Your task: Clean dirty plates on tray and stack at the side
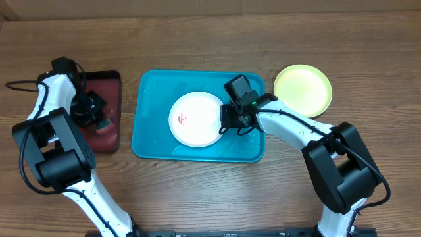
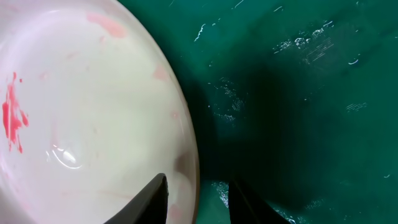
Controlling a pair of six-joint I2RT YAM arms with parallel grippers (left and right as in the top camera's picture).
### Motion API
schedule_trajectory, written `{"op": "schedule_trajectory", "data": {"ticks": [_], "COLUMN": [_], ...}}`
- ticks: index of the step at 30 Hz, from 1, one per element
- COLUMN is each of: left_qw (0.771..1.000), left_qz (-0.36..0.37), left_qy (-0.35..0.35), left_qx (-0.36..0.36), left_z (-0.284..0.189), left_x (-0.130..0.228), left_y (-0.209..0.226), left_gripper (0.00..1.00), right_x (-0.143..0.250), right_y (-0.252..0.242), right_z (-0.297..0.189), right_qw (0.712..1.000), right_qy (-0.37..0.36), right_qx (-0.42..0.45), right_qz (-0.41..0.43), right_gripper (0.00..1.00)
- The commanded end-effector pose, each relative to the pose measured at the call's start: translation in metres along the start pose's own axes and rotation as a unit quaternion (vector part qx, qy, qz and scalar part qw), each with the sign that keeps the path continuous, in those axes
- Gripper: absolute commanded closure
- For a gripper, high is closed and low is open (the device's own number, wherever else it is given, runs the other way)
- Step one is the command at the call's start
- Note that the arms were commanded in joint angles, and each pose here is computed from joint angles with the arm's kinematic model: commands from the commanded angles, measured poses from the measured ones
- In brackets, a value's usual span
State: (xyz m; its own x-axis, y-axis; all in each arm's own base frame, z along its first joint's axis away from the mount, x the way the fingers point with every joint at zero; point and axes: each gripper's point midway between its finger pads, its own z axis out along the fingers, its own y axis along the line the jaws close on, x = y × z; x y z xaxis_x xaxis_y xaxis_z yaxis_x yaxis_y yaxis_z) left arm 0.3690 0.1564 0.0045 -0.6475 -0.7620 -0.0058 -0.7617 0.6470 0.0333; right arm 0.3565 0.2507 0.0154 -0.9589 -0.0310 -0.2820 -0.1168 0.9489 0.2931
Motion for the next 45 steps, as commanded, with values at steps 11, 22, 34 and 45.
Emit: {"op": "schedule_trajectory", "data": {"ticks": [11,22,34,45], "left_qw": [1.000,0.998,0.962,0.947], "left_qz": [0.002,0.049,0.134,0.261], "left_qy": [-0.023,0.031,-0.089,0.003], "left_qx": [0.006,0.031,0.220,0.190], "left_z": [-0.092,-0.053,-0.204,-0.148], "left_x": [-0.023,0.006,0.045,0.147], "left_y": [-0.005,-0.012,-0.077,-0.148], "left_gripper": [0.95,0.96,0.96,0.96], "right_x": [0.001,0.002,0.004,0.005], "right_y": [-0.002,-0.003,-0.003,-0.003], "right_z": [0.003,0.003,0.003,0.003], "right_qw": [1.000,1.000,1.000,1.000], "right_qy": [0.000,0.004,0.006,0.010], "right_qx": [-0.002,0.000,0.001,0.001], "right_qz": [0.004,0.005,0.005,0.006], "right_gripper": [0.67,0.91,0.96,0.96]}}
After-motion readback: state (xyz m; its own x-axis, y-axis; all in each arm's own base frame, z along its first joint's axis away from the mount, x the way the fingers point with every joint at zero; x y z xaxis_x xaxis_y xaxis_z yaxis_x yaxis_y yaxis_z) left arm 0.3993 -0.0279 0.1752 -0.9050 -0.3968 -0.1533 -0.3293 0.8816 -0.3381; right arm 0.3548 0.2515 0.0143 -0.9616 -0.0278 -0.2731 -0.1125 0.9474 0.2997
